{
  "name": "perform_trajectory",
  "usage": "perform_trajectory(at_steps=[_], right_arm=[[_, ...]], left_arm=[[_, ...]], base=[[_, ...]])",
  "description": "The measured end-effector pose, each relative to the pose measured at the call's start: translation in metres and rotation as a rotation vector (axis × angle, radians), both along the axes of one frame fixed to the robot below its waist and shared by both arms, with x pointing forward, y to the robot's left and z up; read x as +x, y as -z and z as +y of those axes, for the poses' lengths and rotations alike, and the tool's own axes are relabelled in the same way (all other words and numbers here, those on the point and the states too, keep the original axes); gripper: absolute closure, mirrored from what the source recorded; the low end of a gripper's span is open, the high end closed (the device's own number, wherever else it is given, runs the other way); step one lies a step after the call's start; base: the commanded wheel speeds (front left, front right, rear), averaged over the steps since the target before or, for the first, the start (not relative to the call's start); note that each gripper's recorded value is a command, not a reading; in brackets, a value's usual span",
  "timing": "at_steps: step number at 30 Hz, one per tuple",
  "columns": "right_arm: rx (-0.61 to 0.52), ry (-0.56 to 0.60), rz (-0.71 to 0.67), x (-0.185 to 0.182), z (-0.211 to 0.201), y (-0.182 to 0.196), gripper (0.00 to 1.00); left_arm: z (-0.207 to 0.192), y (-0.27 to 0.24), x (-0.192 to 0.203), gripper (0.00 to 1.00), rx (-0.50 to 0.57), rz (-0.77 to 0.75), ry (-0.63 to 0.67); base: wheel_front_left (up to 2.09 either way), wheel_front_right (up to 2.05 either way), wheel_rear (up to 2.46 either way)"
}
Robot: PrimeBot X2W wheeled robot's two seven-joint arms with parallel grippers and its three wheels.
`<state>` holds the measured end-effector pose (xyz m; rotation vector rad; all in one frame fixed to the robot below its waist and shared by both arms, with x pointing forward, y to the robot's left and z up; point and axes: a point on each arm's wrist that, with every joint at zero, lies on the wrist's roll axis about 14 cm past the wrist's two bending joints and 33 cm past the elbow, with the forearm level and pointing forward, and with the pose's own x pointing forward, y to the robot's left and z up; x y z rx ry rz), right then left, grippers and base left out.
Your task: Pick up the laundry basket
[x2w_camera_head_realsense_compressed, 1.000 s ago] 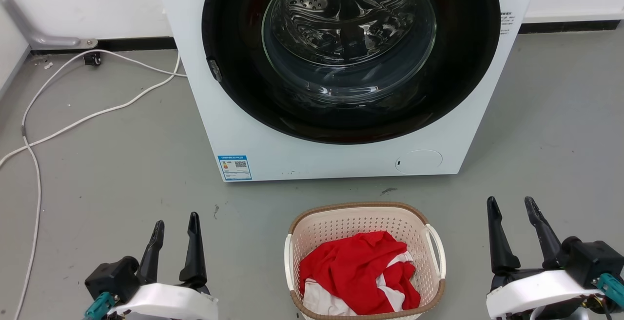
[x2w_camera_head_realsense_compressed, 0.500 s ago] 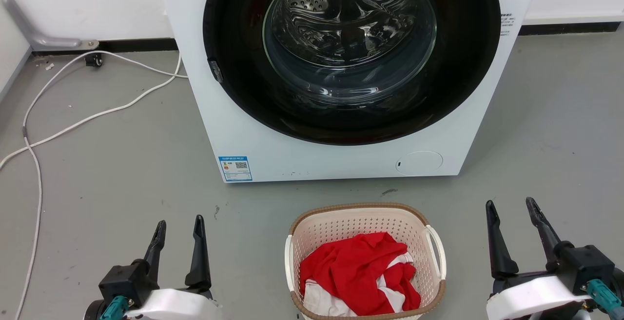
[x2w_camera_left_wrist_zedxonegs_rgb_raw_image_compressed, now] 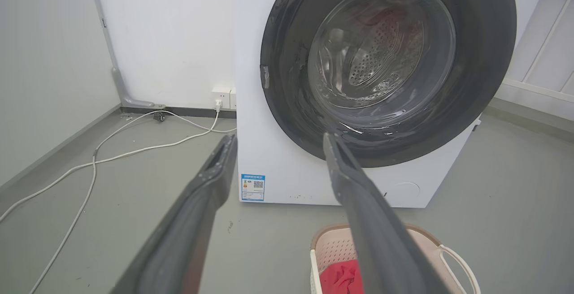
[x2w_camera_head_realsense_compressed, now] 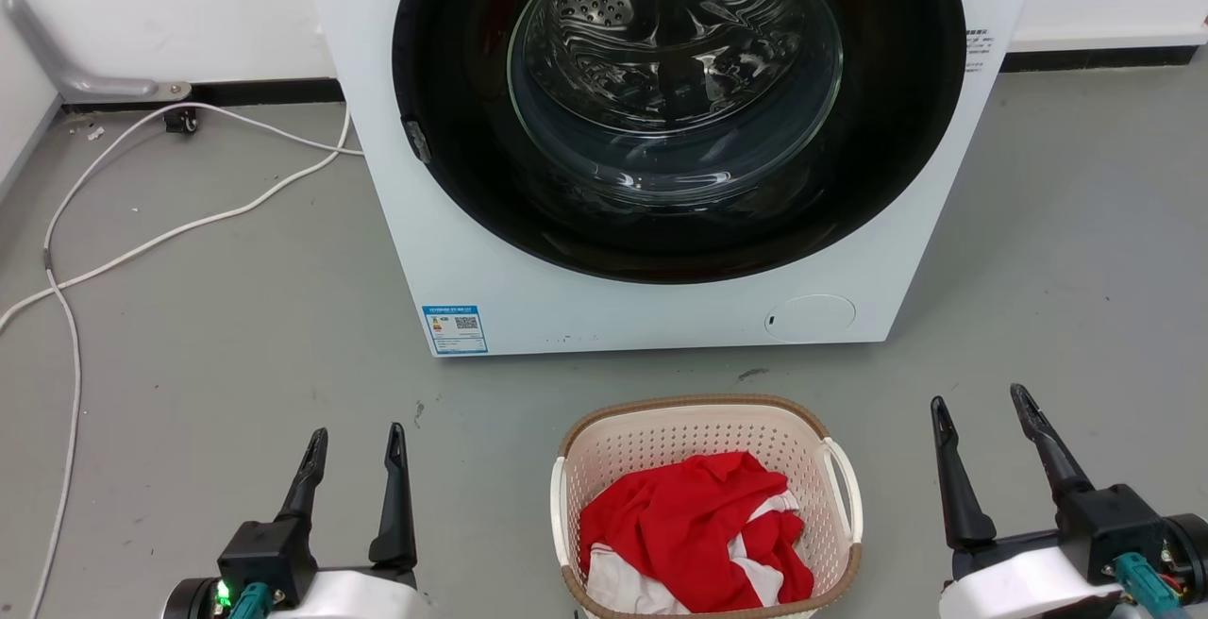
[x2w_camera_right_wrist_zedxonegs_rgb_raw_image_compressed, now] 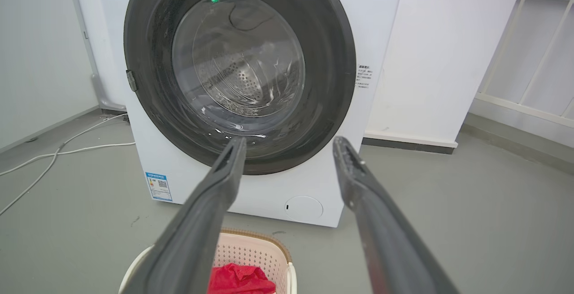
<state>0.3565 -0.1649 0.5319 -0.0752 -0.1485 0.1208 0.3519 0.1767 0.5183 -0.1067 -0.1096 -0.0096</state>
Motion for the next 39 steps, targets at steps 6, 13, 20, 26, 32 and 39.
perform_trajectory(at_steps=[6,13,20,26,32,39], right_arm=[[-0.034,-0.005,-0.01,-0.001,0.001,-0.001,0.0],[-0.065,-0.006,-0.021,-0.002,0.002,-0.002,0.0],[-0.055,-0.001,-0.02,-0.002,0.0,-0.002,0.0],[-0.043,0.001,-0.018,-0.002,-0.001,-0.001,0.0],[-0.031,0.004,-0.013,-0.002,-0.002,0.0,0.0],[-0.031,0.013,0.008,-0.001,-0.005,0.007,0.0]], left_arm=[[0.0,-0.001,-0.002,0.0,0.041,-0.009,-0.002],[0.0,-0.002,-0.004,0.0,0.082,-0.016,-0.004],[0.001,-0.001,-0.005,0.0,0.081,-0.015,-0.007],[0.002,0.001,-0.006,0.0,0.079,-0.008,-0.009],[0.002,0.003,-0.006,0.0,0.075,-0.002,-0.009],[-0.007,0.009,0.001,0.0,0.069,0.016,0.033]], base=[[0.0,0.0,0.0],[0.0,0.0,0.0],[0.0,0.0,0.0],[0.0,0.0,0.0],[0.0,0.0,0.0],[0.0,0.0,0.0]])
